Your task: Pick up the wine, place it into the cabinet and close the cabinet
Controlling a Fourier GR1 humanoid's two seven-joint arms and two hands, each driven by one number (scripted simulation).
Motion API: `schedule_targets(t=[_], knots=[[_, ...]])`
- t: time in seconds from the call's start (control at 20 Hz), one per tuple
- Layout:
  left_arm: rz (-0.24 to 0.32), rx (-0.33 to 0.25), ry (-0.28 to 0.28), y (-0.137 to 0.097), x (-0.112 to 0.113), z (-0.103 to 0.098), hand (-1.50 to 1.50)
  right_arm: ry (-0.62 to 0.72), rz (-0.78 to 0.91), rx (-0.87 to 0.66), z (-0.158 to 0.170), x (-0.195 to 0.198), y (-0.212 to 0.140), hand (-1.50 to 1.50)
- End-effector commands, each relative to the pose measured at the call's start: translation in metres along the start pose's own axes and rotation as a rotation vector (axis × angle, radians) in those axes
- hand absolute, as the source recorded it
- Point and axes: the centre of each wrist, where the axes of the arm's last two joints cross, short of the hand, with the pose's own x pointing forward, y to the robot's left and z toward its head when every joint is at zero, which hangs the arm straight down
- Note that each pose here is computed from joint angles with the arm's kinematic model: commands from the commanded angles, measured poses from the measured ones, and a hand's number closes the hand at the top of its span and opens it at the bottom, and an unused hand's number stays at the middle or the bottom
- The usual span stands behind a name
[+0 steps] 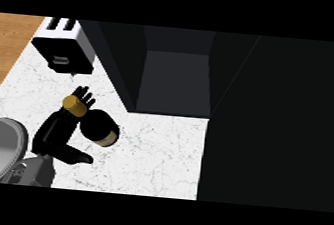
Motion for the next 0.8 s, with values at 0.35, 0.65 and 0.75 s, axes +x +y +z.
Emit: schedule_targets(t=[0.35,0.65,0.75], knots=[[0.034,-0.02,0.033,0.006,-0.032,0.009,-1.5,-0.078,0.002,0.029,0.033,0.026,0.005,-1.5],[0.084,-0.025,0.022,-0.019,-0.03,-0.019,-1.5,-0.074,0.005,0.006,0.012,0.021,-0.005,-1.5],[0.084,0.0,0.015,-0.013,-0.047,-0.003,-1.5,-0.083,-0.011,0.046,0.032,0.036,0.004,-1.5]])
